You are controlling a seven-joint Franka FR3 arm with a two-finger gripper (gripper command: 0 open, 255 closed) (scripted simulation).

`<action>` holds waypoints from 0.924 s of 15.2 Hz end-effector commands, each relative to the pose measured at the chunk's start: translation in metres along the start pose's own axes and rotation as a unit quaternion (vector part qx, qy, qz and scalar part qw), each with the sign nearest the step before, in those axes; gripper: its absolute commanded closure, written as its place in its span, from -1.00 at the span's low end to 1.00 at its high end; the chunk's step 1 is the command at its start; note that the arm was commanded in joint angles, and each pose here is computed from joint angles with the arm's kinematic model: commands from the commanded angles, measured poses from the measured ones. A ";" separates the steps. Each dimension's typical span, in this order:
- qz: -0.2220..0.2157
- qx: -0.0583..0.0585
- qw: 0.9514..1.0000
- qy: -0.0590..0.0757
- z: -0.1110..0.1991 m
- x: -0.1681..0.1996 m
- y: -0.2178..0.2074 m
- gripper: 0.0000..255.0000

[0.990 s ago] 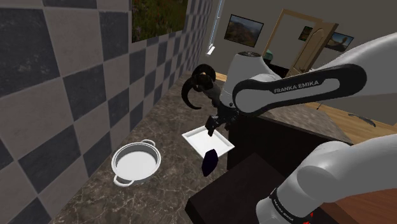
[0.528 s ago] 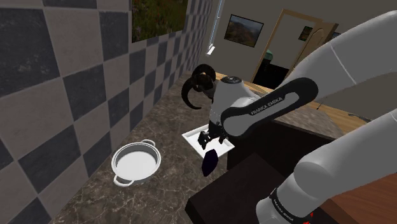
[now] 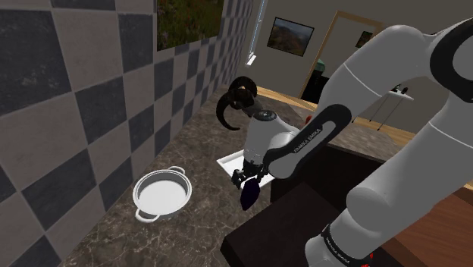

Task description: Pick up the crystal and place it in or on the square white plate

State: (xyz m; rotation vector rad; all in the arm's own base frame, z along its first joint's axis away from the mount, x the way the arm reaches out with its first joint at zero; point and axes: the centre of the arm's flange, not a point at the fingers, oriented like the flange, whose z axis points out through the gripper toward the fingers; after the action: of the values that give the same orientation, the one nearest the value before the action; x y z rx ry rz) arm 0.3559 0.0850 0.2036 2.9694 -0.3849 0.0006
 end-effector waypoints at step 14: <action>0.000 0.000 1.000 0.000 0.019 0.000 0.000 1.00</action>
State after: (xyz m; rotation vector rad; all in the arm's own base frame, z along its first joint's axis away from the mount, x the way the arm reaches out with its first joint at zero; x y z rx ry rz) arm 0.3550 0.0824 0.1849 2.9698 -0.3834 0.0014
